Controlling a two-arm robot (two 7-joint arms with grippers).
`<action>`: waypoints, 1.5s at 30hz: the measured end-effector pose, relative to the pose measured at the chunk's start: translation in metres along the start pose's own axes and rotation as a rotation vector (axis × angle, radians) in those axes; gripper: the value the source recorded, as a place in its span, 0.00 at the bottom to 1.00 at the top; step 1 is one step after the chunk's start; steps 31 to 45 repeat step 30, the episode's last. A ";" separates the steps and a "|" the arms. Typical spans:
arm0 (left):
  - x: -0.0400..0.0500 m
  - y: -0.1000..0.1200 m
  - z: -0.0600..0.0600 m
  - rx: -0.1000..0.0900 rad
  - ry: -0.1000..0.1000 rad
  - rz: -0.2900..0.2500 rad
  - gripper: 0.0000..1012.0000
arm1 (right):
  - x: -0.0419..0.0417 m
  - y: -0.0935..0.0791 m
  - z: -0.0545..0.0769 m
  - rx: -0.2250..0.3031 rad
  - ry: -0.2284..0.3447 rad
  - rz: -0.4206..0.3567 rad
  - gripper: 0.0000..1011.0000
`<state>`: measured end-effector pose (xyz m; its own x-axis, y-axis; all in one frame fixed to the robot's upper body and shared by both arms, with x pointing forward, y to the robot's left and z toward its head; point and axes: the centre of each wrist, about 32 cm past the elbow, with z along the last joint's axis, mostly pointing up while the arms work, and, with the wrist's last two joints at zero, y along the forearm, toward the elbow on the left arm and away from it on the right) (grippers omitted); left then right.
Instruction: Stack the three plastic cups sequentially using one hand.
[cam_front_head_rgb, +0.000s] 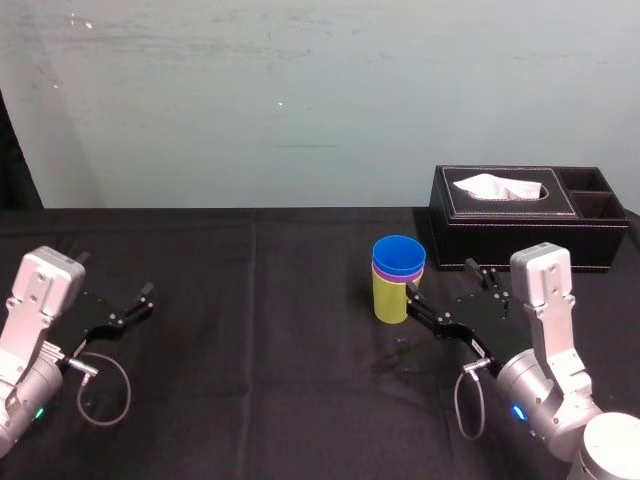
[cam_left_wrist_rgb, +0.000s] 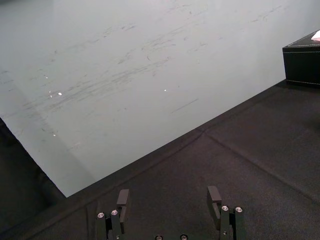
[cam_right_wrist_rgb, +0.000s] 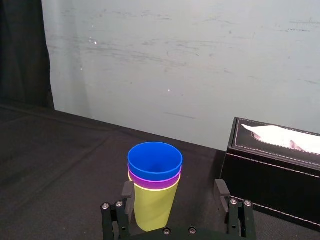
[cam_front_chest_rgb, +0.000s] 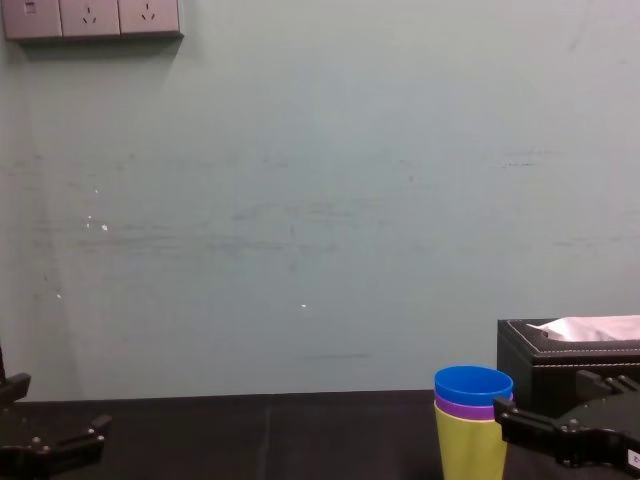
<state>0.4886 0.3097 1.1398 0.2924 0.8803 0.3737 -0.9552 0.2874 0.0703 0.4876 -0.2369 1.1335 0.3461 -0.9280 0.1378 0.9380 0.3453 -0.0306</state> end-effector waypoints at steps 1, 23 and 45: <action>0.0000 0.000 0.000 0.000 0.000 0.000 0.99 | 0.0000 0.000 0.000 0.000 0.000 0.000 0.99; 0.0000 0.000 0.000 0.000 0.000 0.000 0.99 | 0.0003 0.000 0.000 -0.002 0.001 0.000 0.99; 0.0000 0.000 0.000 0.000 0.000 0.000 0.99 | 0.0003 0.000 0.000 -0.002 0.001 0.001 0.99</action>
